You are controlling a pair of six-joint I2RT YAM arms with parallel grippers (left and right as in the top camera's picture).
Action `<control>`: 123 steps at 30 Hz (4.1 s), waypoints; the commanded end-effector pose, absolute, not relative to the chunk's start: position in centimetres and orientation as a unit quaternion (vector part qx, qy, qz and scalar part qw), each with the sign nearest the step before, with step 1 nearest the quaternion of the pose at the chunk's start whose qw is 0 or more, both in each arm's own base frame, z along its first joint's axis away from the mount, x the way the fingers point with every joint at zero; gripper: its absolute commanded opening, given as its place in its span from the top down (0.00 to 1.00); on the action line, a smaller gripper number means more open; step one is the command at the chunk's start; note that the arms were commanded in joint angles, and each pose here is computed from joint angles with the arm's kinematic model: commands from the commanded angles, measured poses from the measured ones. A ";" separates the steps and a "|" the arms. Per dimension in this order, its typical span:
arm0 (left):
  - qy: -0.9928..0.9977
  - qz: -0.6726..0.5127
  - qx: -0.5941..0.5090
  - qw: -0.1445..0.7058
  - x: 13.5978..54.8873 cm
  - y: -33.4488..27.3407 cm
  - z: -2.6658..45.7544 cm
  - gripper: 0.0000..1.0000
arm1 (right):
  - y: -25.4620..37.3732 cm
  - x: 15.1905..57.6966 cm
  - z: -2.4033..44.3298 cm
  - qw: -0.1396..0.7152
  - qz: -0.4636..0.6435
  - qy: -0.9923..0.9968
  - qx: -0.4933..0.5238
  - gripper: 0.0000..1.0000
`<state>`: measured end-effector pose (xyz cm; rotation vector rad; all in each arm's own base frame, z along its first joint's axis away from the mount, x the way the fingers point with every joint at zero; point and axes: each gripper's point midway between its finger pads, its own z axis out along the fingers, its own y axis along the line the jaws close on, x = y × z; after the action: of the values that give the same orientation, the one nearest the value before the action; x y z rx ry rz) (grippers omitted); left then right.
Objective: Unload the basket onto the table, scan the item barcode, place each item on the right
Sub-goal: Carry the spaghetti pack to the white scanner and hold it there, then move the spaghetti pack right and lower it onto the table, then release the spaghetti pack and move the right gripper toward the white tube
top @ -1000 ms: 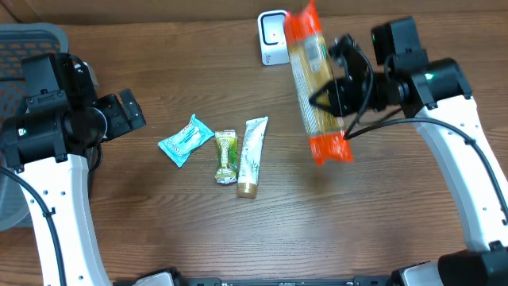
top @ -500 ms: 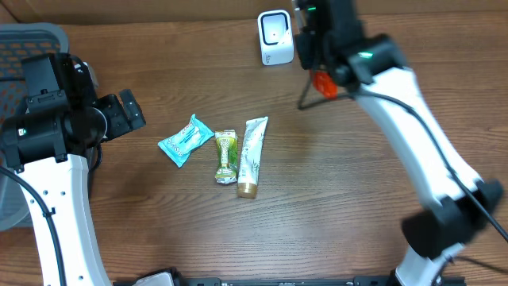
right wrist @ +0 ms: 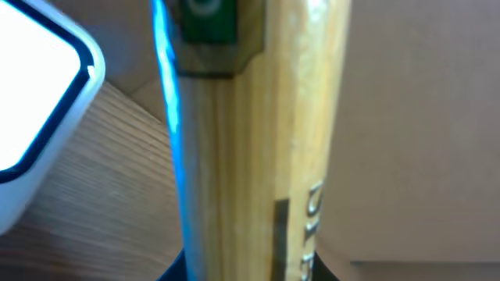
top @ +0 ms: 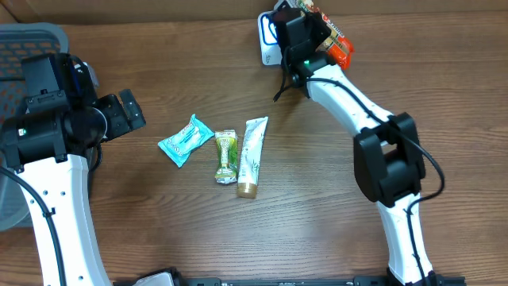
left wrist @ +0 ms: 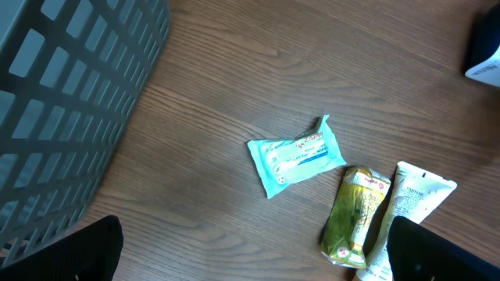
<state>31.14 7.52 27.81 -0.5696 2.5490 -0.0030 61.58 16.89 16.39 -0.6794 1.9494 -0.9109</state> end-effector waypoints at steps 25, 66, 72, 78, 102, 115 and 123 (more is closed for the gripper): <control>0.941 0.001 -0.202 0.273 31.3 7.6 28.6 0.00 | 17.5 61.9 18.5 0.421 -0.452 0.735 -0.280 0.97; 0.941 0.001 -0.202 0.273 31.3 7.6 28.6 0.00 | -8.5 40.4 11.8 0.140 0.085 0.723 0.671 0.96; 0.941 0.001 -0.202 0.273 31.3 7.6 28.6 0.00 | -10.4 40.4 8.1 0.172 0.076 0.698 0.691 0.96; 0.941 0.001 -0.202 0.273 31.3 7.6 28.6 0.00 | -11.8 40.0 7.6 0.198 0.040 0.695 0.690 0.96; 0.941 0.001 -0.202 0.273 31.3 7.6 28.6 0.00 | 5.2 40.3 16.0 0.121 0.246 0.944 0.183 0.09; 0.941 0.001 -0.202 0.273 31.3 7.6 28.6 0.01 | 22.0 38.6 14.5 0.117 0.247 0.961 0.049 0.05; 0.941 0.001 -0.202 0.273 31.3 7.6 28.6 0.00 | 27.0 35.9 10.8 0.084 0.224 0.971 0.003 0.00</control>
<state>31.13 7.51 27.83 -0.5695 2.5486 -0.0030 36.21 26.00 12.55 -0.0082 2.8663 0.7078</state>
